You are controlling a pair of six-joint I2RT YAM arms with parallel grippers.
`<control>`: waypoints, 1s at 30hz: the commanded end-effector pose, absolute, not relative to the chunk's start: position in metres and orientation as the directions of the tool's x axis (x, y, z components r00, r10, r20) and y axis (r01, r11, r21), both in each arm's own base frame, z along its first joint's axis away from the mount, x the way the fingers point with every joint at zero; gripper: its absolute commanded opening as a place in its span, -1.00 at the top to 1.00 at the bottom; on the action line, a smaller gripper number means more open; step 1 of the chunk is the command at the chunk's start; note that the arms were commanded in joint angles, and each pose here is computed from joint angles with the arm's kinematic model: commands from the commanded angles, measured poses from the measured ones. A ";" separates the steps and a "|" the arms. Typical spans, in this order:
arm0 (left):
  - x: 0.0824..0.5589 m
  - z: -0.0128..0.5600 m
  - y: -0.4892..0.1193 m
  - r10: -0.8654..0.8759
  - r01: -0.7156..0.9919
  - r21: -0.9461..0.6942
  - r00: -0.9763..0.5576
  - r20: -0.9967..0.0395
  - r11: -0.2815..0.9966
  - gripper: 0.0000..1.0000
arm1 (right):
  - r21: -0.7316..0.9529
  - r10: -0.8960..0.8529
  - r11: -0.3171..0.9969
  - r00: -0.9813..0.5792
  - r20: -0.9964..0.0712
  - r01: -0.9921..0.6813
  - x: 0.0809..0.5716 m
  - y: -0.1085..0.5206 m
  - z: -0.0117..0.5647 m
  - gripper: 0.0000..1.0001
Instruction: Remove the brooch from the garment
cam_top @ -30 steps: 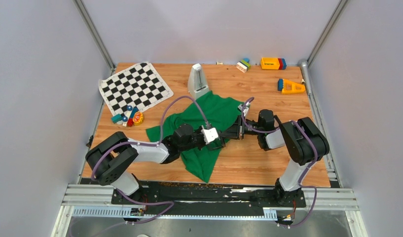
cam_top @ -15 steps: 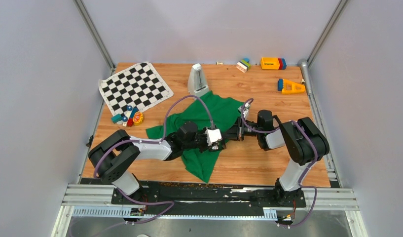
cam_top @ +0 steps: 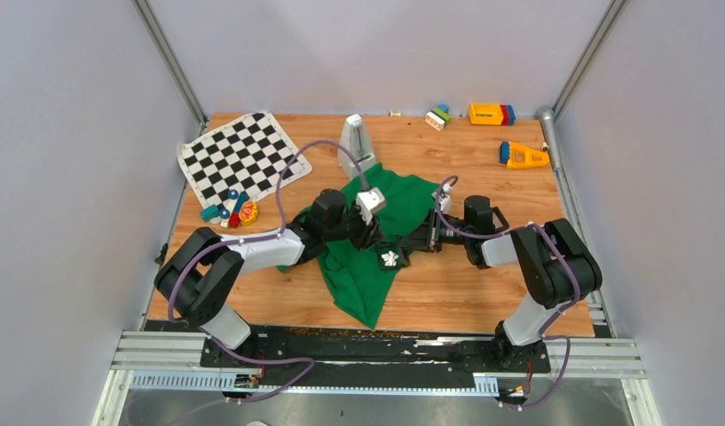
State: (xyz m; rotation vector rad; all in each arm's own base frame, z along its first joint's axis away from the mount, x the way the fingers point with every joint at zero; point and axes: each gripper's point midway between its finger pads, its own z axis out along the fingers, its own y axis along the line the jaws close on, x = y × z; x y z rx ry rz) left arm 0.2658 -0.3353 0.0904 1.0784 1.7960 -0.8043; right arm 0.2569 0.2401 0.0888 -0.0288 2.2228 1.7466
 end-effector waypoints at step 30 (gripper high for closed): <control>0.311 0.083 -0.276 0.291 0.666 -0.114 -0.466 -0.836 0.737 0.07 | 0.457 0.447 0.861 -0.760 -0.472 0.223 0.305 0.108 0.053 1.00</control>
